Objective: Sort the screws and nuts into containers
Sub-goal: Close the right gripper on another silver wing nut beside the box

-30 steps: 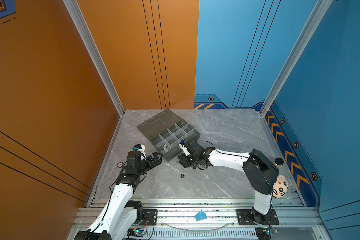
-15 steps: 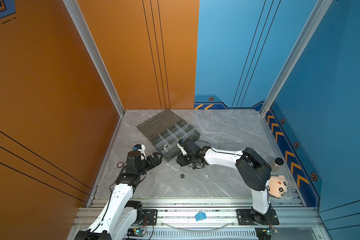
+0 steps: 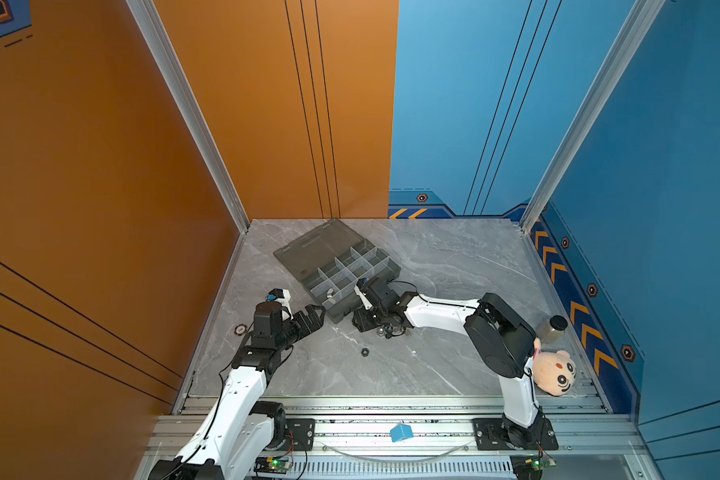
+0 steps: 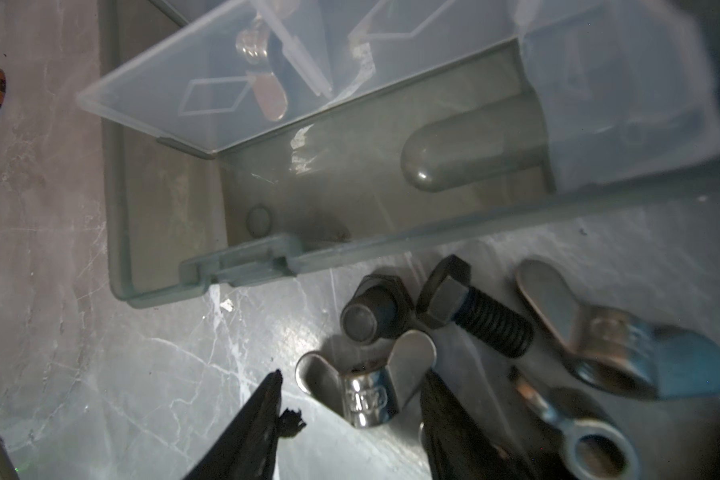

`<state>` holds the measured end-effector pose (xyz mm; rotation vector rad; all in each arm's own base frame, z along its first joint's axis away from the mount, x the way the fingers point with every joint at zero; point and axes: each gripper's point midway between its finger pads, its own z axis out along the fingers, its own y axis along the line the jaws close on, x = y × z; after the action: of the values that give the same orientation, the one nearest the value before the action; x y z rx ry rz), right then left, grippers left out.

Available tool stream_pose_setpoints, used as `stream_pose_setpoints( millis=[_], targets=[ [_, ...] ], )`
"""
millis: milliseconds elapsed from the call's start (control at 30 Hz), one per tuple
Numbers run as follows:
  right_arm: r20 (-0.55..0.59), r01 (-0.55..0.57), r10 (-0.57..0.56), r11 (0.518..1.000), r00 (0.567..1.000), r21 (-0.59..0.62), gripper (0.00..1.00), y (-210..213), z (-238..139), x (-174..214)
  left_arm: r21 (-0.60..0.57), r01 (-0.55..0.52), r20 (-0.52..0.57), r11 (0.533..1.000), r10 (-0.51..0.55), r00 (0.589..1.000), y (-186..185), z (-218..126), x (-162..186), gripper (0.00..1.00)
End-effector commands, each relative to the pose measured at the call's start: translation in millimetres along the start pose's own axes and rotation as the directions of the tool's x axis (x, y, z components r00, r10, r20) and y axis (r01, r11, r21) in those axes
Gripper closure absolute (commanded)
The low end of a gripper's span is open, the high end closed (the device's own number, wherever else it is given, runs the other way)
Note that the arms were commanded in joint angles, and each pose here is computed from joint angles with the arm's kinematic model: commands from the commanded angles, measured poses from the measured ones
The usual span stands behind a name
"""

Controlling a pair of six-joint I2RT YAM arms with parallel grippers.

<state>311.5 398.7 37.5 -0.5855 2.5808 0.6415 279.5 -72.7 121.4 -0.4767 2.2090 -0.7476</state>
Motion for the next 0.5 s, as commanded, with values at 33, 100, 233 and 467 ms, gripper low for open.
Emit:
stream_pose_setpoints(
  millis=[33,100,233,467],
  targets=[
    [0.011,-0.048,0.048,0.999,0.999,0.018,0.44,-3.7,5.0,-7.5,0.010,0.004,-0.012,1.000,-0.004,1.000,-1.3,1.2,2.8,0.02],
    [0.004,-0.051,0.051,0.999,0.999,0.020,0.44,-3.6,6.4,-6.2,0.012,0.004,-0.016,1.000,-0.004,1.000,-1.8,1.2,3.5,0.03],
    [-0.006,-0.051,0.051,0.998,0.999,0.041,0.45,-7.1,6.6,-3.2,0.014,0.001,-0.016,1.000,-0.001,1.000,-2.3,1.3,3.6,0.03],
    [-0.029,-0.039,0.041,0.996,0.999,0.080,0.47,-11.8,6.6,5.1,0.015,0.002,-0.017,1.000,-0.002,1.000,-2.4,1.6,4.0,0.02]
  ],
)
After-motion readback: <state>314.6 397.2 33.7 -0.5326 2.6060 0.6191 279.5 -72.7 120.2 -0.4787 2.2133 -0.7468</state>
